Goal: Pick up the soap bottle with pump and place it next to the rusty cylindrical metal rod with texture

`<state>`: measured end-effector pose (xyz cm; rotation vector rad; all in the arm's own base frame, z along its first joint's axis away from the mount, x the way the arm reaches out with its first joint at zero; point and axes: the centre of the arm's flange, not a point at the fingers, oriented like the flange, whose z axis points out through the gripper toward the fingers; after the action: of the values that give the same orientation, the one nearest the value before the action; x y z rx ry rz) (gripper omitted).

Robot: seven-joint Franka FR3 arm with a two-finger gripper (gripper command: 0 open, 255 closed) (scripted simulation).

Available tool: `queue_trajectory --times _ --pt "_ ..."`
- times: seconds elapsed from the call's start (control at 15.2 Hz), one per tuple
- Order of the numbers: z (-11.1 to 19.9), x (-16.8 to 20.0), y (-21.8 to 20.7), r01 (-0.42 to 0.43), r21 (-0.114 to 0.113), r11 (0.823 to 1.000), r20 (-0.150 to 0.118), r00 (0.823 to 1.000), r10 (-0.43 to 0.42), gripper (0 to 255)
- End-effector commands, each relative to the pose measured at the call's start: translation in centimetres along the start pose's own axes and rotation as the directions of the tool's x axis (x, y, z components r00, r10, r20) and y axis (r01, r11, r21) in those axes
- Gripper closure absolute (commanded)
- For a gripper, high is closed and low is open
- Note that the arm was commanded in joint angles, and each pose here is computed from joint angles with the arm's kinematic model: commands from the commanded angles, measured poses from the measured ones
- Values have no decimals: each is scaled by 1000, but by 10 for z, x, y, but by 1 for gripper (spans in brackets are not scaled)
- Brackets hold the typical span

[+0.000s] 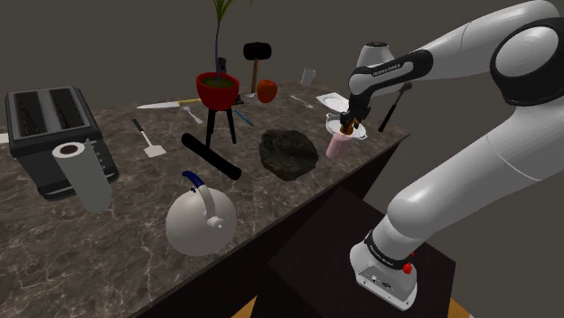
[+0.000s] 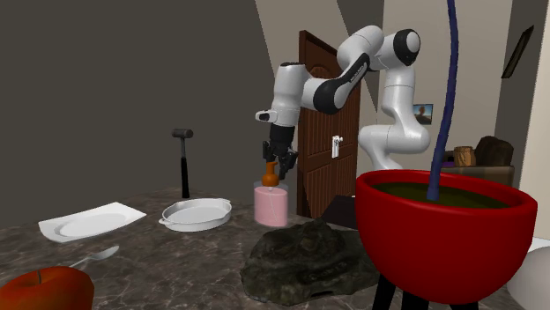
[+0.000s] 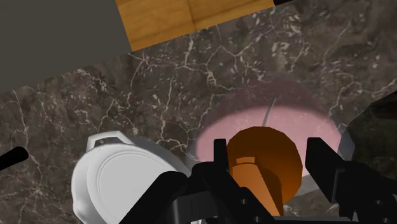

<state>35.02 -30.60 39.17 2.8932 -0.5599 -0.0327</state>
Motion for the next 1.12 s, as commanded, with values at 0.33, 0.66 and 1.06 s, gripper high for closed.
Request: queue_trajectory --times 0.33,0.66,1.06 --pt "-20 0 4 0 0 1000 3 1000 0 255" --pt "-46 1 9 0 0 1000 3 1000 0 255" --pt "-77 1 15 0 0 1000 3 1000 0 255"
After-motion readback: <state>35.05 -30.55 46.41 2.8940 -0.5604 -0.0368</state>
